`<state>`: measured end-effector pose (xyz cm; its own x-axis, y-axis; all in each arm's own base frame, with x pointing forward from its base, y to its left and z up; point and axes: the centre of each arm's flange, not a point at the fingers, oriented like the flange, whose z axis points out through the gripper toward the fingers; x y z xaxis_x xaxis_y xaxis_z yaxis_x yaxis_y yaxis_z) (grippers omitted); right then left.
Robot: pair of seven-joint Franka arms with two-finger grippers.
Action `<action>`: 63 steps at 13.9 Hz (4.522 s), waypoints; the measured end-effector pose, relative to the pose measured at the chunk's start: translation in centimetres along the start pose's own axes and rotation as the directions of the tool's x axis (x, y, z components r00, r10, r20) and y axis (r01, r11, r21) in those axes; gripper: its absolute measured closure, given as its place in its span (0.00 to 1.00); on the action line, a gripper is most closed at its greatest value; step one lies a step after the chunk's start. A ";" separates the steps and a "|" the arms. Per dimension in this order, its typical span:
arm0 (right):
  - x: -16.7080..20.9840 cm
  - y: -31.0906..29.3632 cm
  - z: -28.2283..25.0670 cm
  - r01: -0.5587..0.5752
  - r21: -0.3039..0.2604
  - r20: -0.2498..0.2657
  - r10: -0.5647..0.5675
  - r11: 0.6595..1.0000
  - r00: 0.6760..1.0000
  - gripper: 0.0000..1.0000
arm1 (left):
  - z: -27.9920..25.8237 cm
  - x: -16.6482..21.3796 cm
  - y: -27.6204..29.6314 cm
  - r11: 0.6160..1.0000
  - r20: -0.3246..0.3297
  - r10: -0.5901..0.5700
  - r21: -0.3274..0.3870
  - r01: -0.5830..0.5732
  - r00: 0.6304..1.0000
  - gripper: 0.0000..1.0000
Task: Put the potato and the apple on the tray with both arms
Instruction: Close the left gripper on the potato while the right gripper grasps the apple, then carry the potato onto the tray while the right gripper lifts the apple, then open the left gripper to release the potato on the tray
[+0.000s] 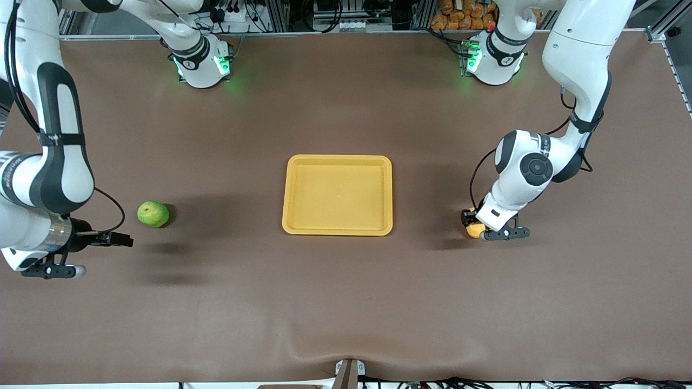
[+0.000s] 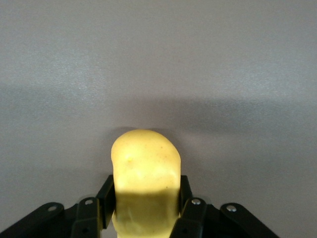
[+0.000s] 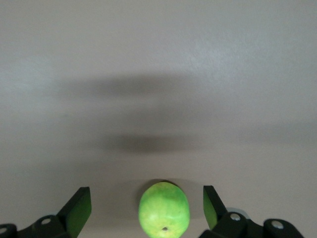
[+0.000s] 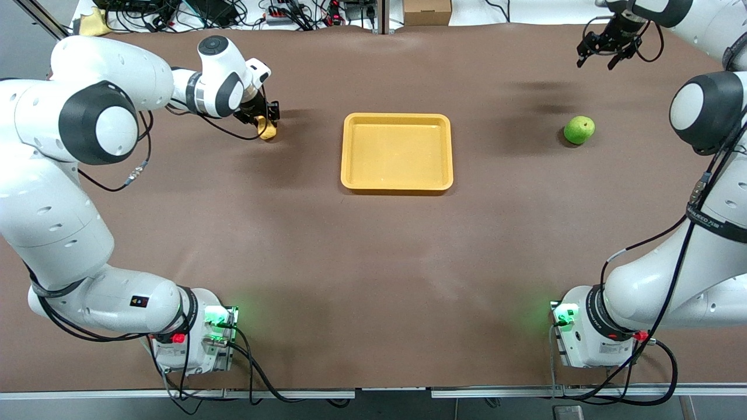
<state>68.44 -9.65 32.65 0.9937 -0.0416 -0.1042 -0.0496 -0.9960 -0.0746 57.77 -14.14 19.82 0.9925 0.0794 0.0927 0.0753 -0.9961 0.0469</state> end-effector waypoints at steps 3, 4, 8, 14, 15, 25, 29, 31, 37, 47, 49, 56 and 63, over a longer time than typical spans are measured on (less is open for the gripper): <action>-0.6 0.3 1.8 0.001 0.006 0.043 -0.001 1.000 0.999 0.00 | -0.4 0.0 1.2 1.000 -0.010 0.018 -0.006 -0.018 1.000 0.47; -0.9 0.4 2.6 -0.001 0.007 0.058 0.001 1.000 0.998 0.00 | -0.6 0.0 1.8 1.000 -0.015 0.028 -0.008 -0.028 0.999 0.47; -2.6 0.9 5.3 -0.016 0.009 0.091 0.015 1.000 0.996 0.00 | -2.4 -0.4 6.4 0.994 -0.051 0.101 -0.027 -0.102 0.994 0.47; -9.3 1.1 10.6 -0.037 -0.018 -0.046 0.036 0.999 0.998 0.00 | -6.3 -1.9 15.7 0.976 -0.018 0.214 -0.025 -0.214 0.977 0.47; -10.0 0.9 11.1 -0.036 -0.020 -0.052 0.035 0.999 0.998 0.00 | -6.9 -2.3 17.0 0.976 -0.009 0.216 -0.024 -0.217 0.976 0.47; -11.8 0.1 13.5 -0.026 -0.039 -0.115 0.021 0.999 0.993 0.16 | -6.3 -8.5 26.1 0.974 0.006 0.228 -0.005 -0.228 0.974 0.47; -11.5 -0.7 13.3 -0.003 -0.043 -0.135 -0.003 0.999 0.991 0.16 | -4.6 -10.1 28.7 0.981 0.003 0.195 0.025 -0.195 0.981 0.47; -10.8 -2.6 12.6 0.054 -0.049 -0.148 -0.061 0.997 0.987 0.16 | -3.7 -10.5 29.7 0.981 0.015 0.190 0.040 -0.190 0.982 0.47; -9.8 -13.3 5.8 0.248 0.015 -0.033 -0.248 0.969 0.968 0.16 | -1.1 -11.0 30.7 0.985 0.026 0.152 0.081 -0.153 0.988 0.47; -17.8 -40.5 5.8 0.672 0.034 -0.063 -0.669 0.740 0.740 0.16 | 0.0 -11.0 30.5 0.976 0.054 0.160 0.137 -0.167 0.986 0.47; -18.7 -42.3 6.6 0.707 0.017 -0.068 -0.705 0.707 0.706 0.16 | -0.1 -10.9 30.5 0.977 0.054 0.153 0.139 -0.159 0.987 0.47; -19.3 -43.3 10.8 0.599 0.028 -0.020 -0.598 0.800 0.801 0.16 | -1.2 -10.1 31.1 0.987 0.025 0.094 0.127 -0.096 0.995 0.07; -21.5 -45.8 13.8 0.240 0.012 0.034 -0.240 0.971 0.970 0.16 | -14.4 -2.7 26.4 0.982 -0.006 -0.001 0.188 0.002 1.000 0.00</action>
<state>47.99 37.97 24.57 0.9725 0.2016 -0.1167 0.1891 -0.9758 -0.1098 55.69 -40.07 35.15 0.9919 0.0810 0.0983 0.0944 -0.9856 -0.1402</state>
